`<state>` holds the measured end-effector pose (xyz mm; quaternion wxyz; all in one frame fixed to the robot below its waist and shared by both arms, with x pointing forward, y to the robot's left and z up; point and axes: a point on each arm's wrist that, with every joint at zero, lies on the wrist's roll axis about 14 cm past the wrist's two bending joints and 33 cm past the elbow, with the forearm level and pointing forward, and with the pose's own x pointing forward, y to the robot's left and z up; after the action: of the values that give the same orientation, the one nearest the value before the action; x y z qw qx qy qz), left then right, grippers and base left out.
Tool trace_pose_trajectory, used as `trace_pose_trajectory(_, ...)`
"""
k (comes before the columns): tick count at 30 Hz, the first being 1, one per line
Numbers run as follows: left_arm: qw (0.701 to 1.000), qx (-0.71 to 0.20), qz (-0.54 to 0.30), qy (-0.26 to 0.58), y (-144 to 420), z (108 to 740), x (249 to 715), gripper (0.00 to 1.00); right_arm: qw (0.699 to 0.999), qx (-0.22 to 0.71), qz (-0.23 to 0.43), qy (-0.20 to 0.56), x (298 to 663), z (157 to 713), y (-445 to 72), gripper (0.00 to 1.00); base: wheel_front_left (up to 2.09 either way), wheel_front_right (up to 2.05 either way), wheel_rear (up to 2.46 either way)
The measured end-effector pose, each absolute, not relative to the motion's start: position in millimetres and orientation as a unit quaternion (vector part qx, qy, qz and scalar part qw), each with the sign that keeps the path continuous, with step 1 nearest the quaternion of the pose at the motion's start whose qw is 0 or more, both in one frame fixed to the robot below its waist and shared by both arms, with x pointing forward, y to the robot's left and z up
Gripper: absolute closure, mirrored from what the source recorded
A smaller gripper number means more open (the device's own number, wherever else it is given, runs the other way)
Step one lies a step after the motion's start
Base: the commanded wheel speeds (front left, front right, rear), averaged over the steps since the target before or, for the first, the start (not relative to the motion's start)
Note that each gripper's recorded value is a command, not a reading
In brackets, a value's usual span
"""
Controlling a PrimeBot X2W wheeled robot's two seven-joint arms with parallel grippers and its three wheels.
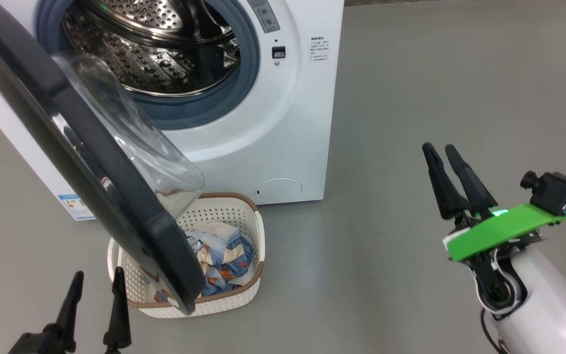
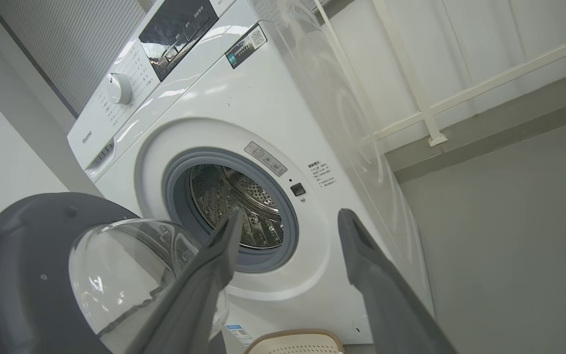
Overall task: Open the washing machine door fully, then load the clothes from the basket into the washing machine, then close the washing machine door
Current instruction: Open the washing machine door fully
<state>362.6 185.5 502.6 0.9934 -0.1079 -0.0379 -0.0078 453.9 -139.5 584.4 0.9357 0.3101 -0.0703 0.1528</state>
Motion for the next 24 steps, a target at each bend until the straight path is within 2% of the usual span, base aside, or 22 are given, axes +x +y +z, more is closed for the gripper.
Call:
trace_pose_trajectory(11, 0.993, -0.107, -0.008, -0.037, 185, 502, 360, 0.00, 0.977, 0.163, 0.107, -0.089, 433, 561, -162, 0.00, 0.00, 0.00, 0.00)
trace_pose_trajectory(17, 0.993, -0.107, -0.005, -0.039, 188, 503, 359, 0.00, 0.989, 0.096, 0.088, -0.077, 415, 542, -167, 0.00, 0.00, 0.00, 0.00)
trace_pose_trajectory(24, 0.994, -0.107, -0.002, -0.036, 189, 501, 357, 0.00, 0.994, 0.061, 0.082, -0.048, 401, 519, -169, 0.00, 0.00, 0.00, 0.00)
